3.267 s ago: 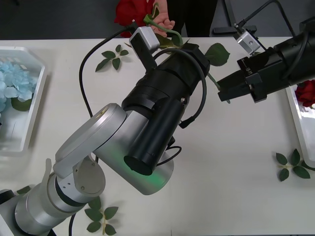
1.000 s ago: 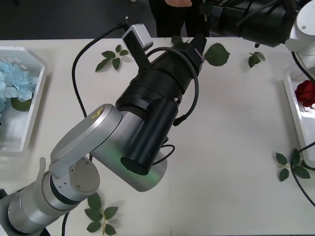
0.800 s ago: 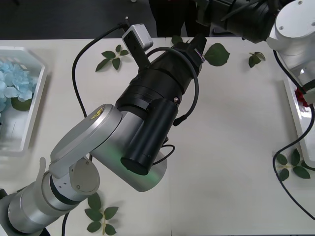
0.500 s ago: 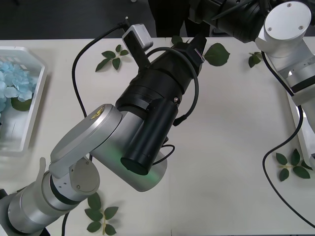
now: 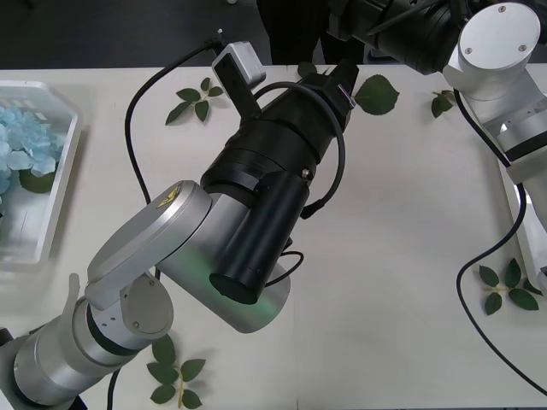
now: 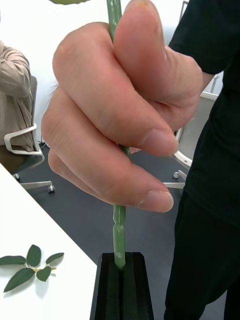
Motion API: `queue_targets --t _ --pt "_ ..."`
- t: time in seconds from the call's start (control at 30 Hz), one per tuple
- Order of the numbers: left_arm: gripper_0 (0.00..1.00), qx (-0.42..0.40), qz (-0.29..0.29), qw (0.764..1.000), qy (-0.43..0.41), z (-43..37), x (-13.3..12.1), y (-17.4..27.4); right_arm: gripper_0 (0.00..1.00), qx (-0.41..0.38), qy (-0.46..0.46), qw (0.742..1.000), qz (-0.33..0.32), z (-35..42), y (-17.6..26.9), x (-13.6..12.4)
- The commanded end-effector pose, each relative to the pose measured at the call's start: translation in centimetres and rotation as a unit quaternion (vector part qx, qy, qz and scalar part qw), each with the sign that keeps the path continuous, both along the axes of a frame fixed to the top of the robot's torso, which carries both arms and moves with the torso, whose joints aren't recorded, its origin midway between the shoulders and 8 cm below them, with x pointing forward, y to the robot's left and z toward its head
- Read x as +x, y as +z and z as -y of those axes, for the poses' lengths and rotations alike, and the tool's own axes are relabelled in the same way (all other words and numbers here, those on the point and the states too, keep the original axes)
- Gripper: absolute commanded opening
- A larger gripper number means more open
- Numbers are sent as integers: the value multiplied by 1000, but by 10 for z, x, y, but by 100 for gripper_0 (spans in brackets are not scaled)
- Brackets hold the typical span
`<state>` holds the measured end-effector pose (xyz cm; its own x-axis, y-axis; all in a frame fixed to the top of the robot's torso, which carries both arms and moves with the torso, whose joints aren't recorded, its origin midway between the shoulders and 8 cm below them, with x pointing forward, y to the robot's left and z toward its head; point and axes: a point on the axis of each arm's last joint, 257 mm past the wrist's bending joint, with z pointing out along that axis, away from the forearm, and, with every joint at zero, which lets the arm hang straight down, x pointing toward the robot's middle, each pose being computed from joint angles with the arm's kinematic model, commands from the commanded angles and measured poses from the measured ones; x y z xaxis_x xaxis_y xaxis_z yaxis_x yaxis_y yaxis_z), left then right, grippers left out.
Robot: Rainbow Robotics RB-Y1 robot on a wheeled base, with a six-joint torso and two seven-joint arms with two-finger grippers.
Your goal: Place the red flowers into the right box and the blue flowers into the left box. If a person shows an open palm, hand one flower to the person first, then continue sorting.
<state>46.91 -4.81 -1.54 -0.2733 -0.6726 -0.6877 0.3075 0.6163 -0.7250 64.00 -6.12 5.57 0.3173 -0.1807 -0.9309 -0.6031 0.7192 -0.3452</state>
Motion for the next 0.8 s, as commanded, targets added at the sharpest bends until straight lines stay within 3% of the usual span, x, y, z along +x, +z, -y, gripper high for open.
queue_targets --t 0.03,0.07,0.1,0.13,0.2,0.4,0.8 --pt "100 12 23 1000 -13 6 -5 11 4 9 11 999 34 -15 39 -6" --pt "100 12 23 1000 -13 6 -5 11 18 10 12 999 33 -15 39 -6" --pt "100 12 23 1000 -13 6 -5 11 51 9 12 999 33 -15 38 -6" --pt "100 12 23 1000 -13 6 -5 11 66 9 13 999 33 -15 38 -6" --pt "100 12 23 1000 -13 6 -5 11 75 9 13 999 33 -15 38 -6" --pt "100 12 23 1000 -13 6 -5 11 81 9 13 999 32 -15 38 -6" --pt "100 12 23 1000 -13 6 -5 11 81 4 25 999 23 -14 34 -9"
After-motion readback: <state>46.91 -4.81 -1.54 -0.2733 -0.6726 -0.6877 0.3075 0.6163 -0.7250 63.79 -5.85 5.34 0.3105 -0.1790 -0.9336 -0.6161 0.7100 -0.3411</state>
